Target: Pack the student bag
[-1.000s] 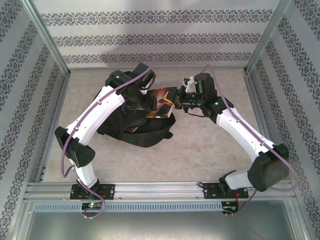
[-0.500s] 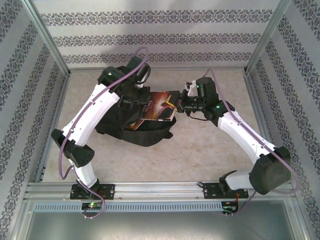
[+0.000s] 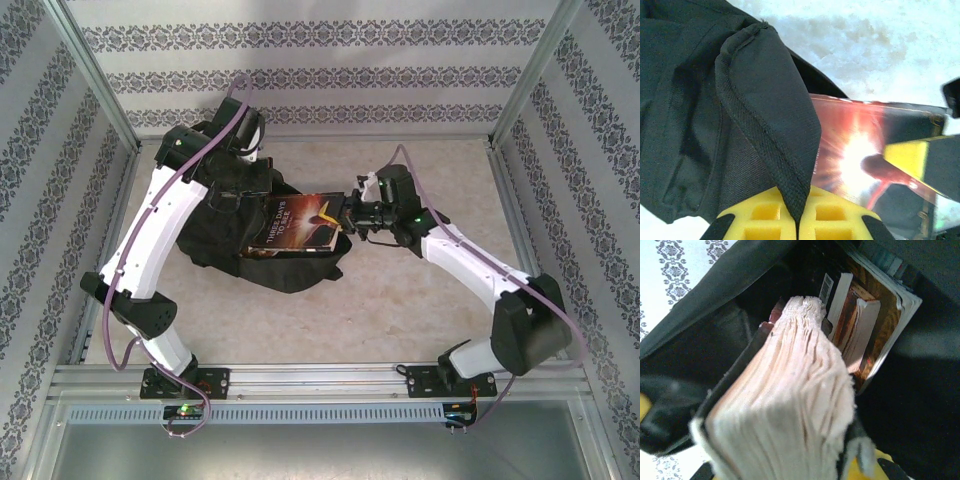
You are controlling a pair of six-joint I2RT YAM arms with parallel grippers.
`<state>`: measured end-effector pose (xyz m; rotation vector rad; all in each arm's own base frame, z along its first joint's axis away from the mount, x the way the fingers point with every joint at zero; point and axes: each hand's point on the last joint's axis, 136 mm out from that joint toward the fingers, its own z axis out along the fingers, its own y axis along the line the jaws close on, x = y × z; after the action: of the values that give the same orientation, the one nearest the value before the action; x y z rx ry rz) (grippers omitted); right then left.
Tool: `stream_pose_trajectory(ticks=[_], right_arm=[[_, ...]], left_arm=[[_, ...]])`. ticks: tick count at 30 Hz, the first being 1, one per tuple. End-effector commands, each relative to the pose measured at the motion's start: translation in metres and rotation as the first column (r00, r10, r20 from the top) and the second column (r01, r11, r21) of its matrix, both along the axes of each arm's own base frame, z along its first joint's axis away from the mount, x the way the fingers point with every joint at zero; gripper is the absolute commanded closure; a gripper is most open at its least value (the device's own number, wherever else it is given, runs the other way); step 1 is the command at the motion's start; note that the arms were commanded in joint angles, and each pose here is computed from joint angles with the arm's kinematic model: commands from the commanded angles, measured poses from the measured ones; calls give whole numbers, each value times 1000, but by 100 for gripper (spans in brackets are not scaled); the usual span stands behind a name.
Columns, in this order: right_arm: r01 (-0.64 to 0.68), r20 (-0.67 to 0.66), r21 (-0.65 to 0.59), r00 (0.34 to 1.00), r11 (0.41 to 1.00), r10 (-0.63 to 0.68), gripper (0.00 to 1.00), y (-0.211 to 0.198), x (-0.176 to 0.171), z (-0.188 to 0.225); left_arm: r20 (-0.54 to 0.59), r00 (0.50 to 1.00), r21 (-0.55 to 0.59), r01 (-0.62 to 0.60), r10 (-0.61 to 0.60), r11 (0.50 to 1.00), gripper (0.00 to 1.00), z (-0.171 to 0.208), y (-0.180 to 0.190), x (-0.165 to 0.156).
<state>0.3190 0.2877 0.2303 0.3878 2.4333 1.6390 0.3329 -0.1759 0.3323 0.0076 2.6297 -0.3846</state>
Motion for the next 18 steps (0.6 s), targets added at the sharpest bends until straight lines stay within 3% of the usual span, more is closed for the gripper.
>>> stream_pose_trajectory(ticks=[1,7,14,18], right_arm=[[-36,99,70,995,997,29,100,17,14,29],[-6,189,-33,982,999,12,100,7,48,14],[-41,142,105,990,994,26,100,33,64,18],[-97,139,115,987,989,81,100,41,60,19]], left_arm=[[87,996,-96,42,-33,995,100,37,-10,-3],[75,995,-47,65,-61,997,100,33,-4,-7],[75,995,-113,74,-66,991,100,35,-18,-1],[74,995,-147,80,-69,986,100,35,-29,10]])
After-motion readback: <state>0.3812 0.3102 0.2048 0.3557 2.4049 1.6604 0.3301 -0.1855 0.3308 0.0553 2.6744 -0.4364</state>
